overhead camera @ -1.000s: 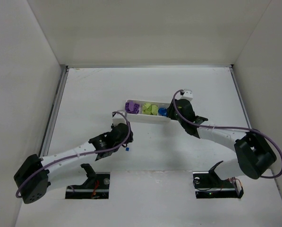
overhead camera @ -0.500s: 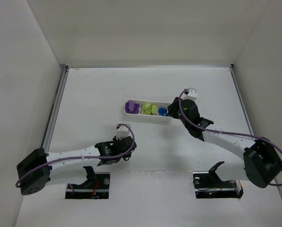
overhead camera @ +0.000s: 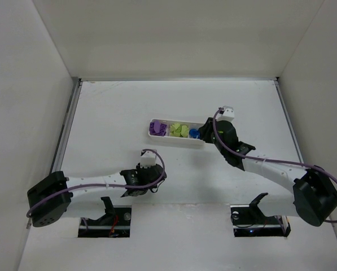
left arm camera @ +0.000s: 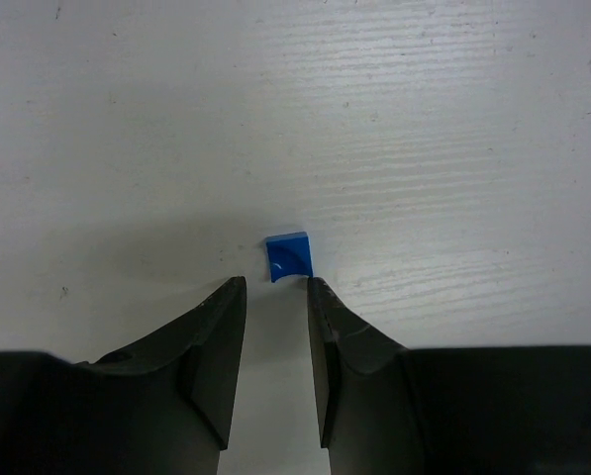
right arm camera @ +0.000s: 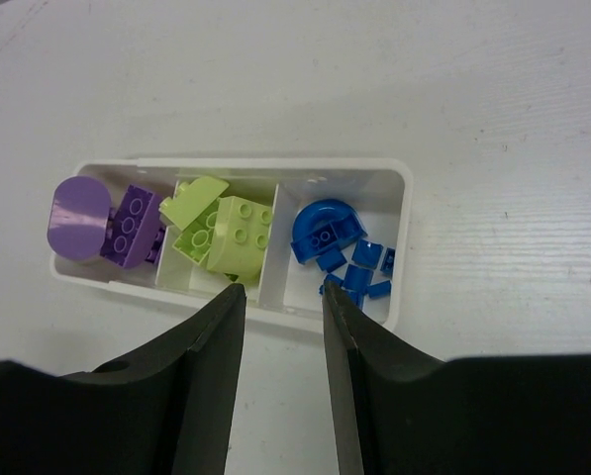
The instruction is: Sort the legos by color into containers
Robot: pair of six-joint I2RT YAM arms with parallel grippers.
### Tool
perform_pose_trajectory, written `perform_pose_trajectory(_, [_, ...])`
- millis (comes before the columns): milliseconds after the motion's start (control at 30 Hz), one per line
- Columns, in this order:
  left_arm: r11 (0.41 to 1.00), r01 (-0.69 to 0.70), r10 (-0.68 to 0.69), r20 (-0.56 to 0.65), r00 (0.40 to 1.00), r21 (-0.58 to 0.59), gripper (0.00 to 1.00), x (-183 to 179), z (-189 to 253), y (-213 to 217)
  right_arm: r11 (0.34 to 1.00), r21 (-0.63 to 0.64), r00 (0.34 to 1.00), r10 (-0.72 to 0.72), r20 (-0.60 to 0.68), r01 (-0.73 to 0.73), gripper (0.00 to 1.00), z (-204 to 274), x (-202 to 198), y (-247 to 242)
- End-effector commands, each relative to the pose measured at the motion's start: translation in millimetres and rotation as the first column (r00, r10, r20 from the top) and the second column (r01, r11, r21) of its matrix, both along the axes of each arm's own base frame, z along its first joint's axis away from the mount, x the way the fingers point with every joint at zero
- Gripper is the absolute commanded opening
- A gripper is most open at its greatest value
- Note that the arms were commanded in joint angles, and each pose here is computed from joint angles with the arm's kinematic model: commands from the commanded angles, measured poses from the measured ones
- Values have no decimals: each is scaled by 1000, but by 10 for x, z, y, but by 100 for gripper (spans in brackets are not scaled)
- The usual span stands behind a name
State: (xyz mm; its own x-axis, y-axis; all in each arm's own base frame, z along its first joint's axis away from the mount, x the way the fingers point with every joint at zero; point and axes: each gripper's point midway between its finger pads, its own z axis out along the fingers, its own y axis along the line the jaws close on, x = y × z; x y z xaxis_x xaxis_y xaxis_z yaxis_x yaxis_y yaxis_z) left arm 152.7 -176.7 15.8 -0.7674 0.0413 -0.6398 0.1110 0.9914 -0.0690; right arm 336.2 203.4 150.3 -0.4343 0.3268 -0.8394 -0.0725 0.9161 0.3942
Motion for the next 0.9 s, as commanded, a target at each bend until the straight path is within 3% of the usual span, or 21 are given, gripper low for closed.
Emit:
perform_pose_trajectory(0, [1000, -15, 16, 22, 1000, -23, 28, 76, 67, -76, 999, 29, 998, 14, 57, -16, 43, 179, 11, 65])
perform_pose_trajectory(767, [999, -32, 32, 40, 999, 3, 30, 185, 26, -68, 999, 30, 998, 27, 54, -29, 43, 151, -11, 118])
perform_pose_trajectory(867, [1000, -29, 29, 43, 999, 9, 24, 204, 17, -80, 999, 28, 998, 32, 51, -33, 43, 134, -18, 135])
